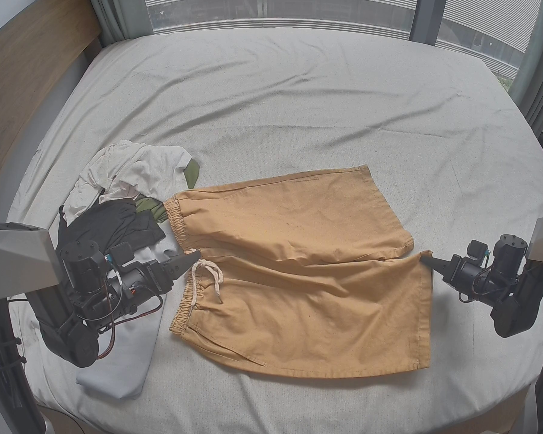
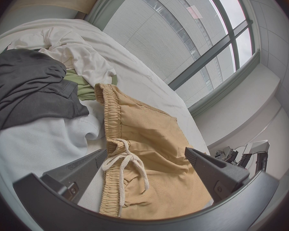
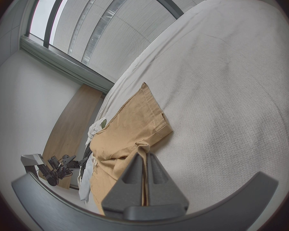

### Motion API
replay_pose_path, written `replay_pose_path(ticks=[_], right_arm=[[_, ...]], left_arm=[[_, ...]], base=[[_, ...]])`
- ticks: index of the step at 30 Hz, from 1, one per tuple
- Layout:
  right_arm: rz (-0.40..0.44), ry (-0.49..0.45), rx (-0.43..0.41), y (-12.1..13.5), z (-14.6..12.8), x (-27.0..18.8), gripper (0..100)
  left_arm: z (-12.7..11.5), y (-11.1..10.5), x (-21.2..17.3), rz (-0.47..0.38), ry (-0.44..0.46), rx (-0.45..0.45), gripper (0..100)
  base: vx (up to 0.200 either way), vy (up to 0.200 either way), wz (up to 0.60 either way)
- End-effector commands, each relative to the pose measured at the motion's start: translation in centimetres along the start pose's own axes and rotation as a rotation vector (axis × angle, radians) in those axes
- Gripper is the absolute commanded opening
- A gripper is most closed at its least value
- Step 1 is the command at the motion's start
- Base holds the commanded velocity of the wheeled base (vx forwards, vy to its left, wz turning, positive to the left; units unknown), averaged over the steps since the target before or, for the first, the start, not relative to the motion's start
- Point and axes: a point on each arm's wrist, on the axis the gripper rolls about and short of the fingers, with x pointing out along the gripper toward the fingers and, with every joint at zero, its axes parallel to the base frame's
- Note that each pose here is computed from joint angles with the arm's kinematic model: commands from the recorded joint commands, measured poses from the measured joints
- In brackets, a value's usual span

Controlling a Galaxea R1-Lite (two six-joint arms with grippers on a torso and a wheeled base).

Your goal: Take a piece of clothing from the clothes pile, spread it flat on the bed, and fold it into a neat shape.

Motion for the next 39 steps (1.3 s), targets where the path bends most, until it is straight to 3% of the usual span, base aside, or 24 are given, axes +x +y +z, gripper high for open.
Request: replay_pose_path(ticks=[1,8,9,16,21,25,39], right_arm=[[-0.007,0.008,0.009,-0.4,-0.3,0.1,0],[-0.01,0.009,0.009,-0.4,-0.3,0.0,0],[-0.01,0.009,0.005,-0.4,-0.3,0.0,100],[-0.016,-0.027,-0.06,-0.6,0.7,-0.3,100],[-0.001,-0.093,-0.105,0.6,2.7,-1.4,100],[0.03,-0.123,-0.142,2.4,3.6,-2.0,100],[0.039,-0.126,-0.149,2.8,3.7,-2.1,100]], left_arm=[[-0.3,0.3,0.1,0.008,0.009,-0.007,100],[-1.0,0.7,0.0,0.024,0.035,-0.019,100],[-1.0,0.7,0.0,0.023,0.034,-0.018,100],[-0.4,0.5,-0.2,0.017,0.016,-0.016,100],[-1.3,0.9,-0.5,0.039,0.052,-0.033,100],[-2.0,1.2,-0.7,0.064,0.092,-0.052,100],[-5.7,0.0,-4.5,0.114,0.257,-0.109,100]], base=[[0.0,0.0,0.0],[0.0,0.0,0.0],[0.0,0.0,0.0],[0.0,0.0,0.0],[0.0,0.0,0.0],[0.0,0.0,0.0],[0.0,0.0,0.0]])
